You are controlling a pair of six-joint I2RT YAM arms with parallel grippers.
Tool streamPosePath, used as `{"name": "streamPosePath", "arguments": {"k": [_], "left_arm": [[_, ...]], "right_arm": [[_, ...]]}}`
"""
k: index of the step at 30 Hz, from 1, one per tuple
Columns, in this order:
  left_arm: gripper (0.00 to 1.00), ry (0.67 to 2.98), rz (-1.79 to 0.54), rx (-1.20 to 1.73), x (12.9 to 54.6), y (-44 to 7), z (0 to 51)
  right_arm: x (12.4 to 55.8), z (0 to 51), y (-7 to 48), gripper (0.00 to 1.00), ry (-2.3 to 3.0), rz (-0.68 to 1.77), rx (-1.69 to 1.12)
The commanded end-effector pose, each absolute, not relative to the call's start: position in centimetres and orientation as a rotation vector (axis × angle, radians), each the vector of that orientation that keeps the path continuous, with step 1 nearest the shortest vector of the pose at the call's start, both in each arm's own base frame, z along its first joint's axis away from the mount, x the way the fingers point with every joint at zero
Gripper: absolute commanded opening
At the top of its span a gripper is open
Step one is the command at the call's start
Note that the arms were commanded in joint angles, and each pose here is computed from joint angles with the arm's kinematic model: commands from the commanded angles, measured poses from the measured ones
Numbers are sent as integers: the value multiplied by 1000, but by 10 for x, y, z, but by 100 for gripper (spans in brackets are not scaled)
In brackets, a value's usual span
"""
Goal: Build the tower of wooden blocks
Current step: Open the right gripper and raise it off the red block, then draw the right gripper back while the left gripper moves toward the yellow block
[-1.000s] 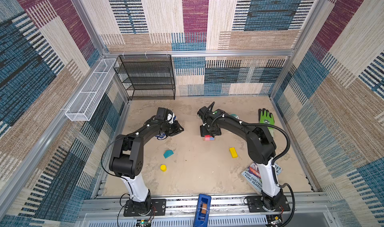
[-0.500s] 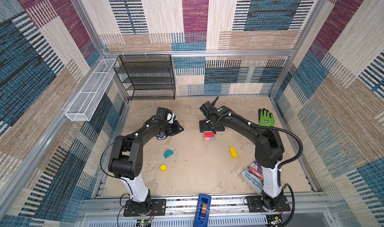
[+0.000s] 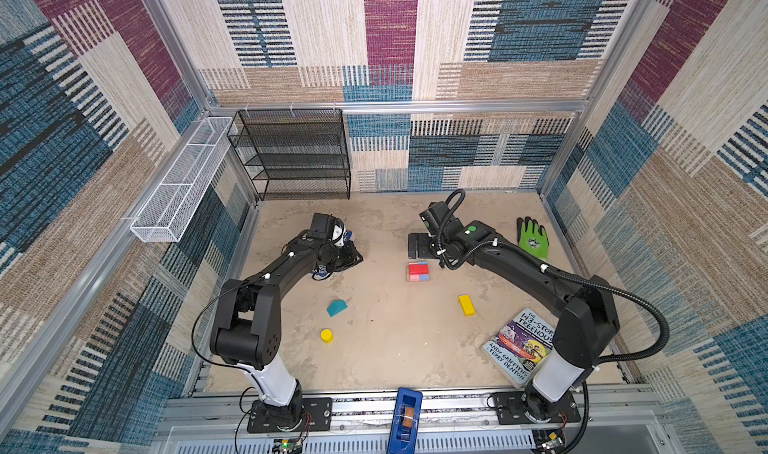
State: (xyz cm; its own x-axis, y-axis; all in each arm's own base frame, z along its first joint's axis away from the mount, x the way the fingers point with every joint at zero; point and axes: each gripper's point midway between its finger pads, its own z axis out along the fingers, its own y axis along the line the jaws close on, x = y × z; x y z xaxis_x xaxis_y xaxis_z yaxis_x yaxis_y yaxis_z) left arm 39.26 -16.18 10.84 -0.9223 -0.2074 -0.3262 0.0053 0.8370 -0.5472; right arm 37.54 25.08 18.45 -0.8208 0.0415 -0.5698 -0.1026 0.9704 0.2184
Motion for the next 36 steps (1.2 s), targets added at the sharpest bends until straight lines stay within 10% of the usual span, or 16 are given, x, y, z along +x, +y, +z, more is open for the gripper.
{"name": "streamPosePath", "arguments": {"k": [1,23,36], "left_arm": [[30,2652,-706,-56,388,-161,116],[33,2485,-482,629,332,-257,194],[41,2308,-223,1082,292,-334,211]], "right_arm": [[390,206,255,100,2403,396,-16],[377,305,154,99,1930,539,216],[394,269,124,100,1889,798,238]]}}
